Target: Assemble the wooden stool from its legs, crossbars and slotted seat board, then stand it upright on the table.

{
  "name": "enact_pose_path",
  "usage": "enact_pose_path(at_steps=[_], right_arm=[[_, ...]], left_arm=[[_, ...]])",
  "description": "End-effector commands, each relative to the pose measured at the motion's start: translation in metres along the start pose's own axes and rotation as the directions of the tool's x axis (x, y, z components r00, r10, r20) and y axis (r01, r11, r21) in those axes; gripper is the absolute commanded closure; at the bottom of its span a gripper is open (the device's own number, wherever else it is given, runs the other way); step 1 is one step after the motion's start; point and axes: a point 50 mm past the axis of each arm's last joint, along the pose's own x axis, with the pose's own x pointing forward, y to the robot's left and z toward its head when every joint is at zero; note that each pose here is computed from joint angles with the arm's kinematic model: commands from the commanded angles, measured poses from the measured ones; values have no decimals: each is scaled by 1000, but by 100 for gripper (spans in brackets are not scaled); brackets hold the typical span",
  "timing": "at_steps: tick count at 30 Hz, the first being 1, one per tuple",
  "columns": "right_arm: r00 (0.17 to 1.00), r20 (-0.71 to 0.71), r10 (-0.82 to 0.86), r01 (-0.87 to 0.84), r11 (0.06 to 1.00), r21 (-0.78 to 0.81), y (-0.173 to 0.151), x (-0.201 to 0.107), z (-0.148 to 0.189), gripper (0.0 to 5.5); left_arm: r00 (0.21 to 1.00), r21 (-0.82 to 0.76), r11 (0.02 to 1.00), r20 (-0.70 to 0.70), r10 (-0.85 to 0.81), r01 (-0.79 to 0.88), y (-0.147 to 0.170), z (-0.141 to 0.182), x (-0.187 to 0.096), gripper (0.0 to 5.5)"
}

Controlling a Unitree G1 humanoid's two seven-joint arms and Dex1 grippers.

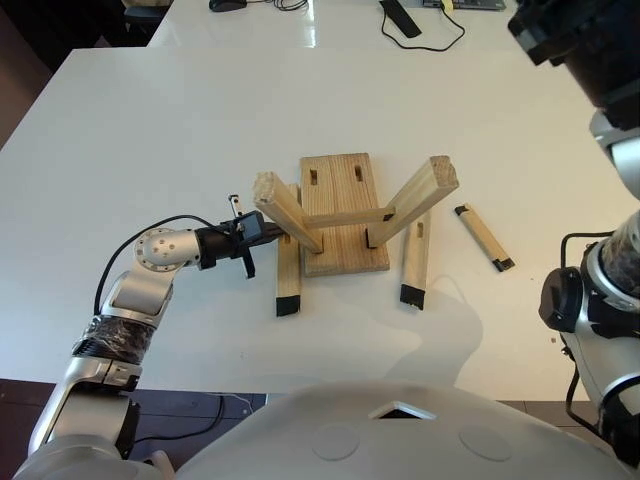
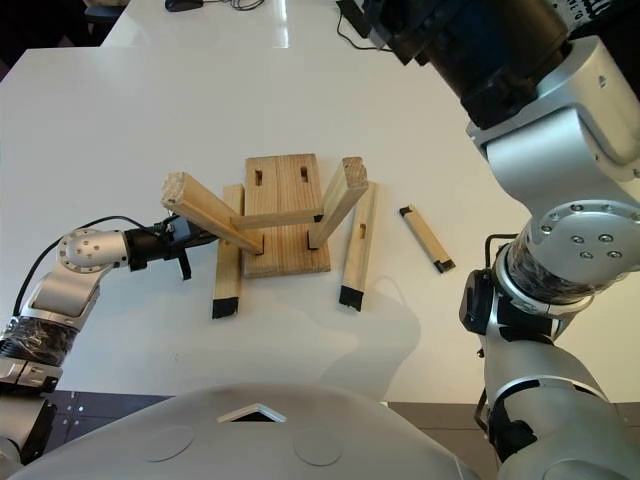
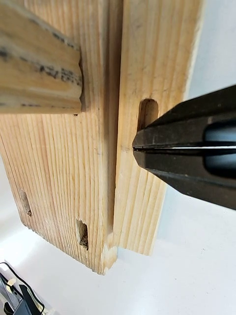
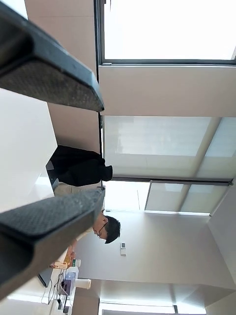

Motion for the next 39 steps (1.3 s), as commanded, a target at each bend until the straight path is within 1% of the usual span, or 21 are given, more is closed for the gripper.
enact_pose_path(at_steps=[1, 2, 3, 4, 5, 8, 11, 18, 20, 21, 23, 24, 25, 27, 28, 29, 30, 32, 34, 37, 39], right_arm=[[943, -327, -58, 100, 989, 113, 8, -28, -100, 268], [910, -411, -55, 118, 985, 130, 13, -39, -125, 268], [886, -461, -41, 116, 984, 136, 18, -48, -141, 268], [882, -469, -31, 108, 984, 139, 21, -51, -147, 268], [891, -454, -24, 98, 985, 140, 21, -49, -145, 268], [951, -309, -23, 57, 993, 103, 10, -26, -115, 268], [981, -194, -27, 40, 997, 62, 1, -12, -85, 268], [998, 49, 43, -43, 999, 6, 0, 11, -5, 268], [993, 95, 73, -75, 997, 19, 4, 11, 8, 268], [993, 86, 85, -88, 995, 38, 6, 8, 4, 268], [998, -15, 66, -64, 995, 73, 7, -1, -22, 268], [995, -85, 48, -38, 993, 113, 7, -7, -44, 268], [983, -181, 25, 7, 985, 171, 7, -16, -74, 268], [933, -361, 11, 76, 971, 227, 14, -34, -130, 268], [909, -417, 30, 79, 967, 242, 20, -40, -148, 268], [897, -439, 40, 75, 967, 242, 23, -42, -157, 268], [901, -432, 43, 65, 971, 232, 24, -39, -157, 268], [937, -348, 30, 42, 979, 197, 16, -25, -139, 268], [972, -236, 5, 32, 987, 154, 5, -12, -109, 268], [996, -89, -6, 16, 994, 110, -5, -1, -66, 268], [999, -3, -33, 34, 997, 73, -15, -1, -38, 268]], left_arm=[[995, -21, 998, -69, -67, 66, -10, -10, 1, 550], [995, -19, 997, -68, -79, 78, -10, -10, 2, 550], [994, -17, 996, -68, -89, 88, -11, -9, 2, 550], [993, -15, 995, -69, -95, 94, -11, -9, 2, 550], [993, -14, 995, -71, -97, 96, -11, -9, 2, 550], [993, -18, 995, -78, -94, 93, -11, -11, 1, 550], [992, -21, 995, -83, -96, 94, -13, -12, 2, 550], [992, -26, 996, -92, -91, 88, -16, -14, 2, 550], [991, -27, 996, -97, -91, 88, -17, -16, 1, 550], [991, -28, 996, -98, -92, 90, -17, -16, 1, 550], [990, -25, 995, -98, -100, 98, -17, -16, 2, 550], [990, -24, 995, -98, -104, 102, -17, -16, 3, 550], [989, -21, 994, -97, -108, 107, -17, -15, 3, 550], [989, -18, 993, -95, -115, 114, -16, -15, 4, 550], [988, -17, 993, -95, -118, 117, -16, -14, 4, 550], [988, -16, 993, -94, -121, 121, -16, -14, 5, 550], [988, -14, 992, -93, -125, 124, -15, -14, 5, 550], [988, -14, 992, -92, -125, 124, -15, -14, 5, 550], [988, -14, 992, -92, -124, 123, -15, -14, 5, 550], [988, -20, 992, -93, -122, 121, -19, -15, 6, 550], [989, -23, 993, -92, -119, 118, -21, -15, 6, 550]])
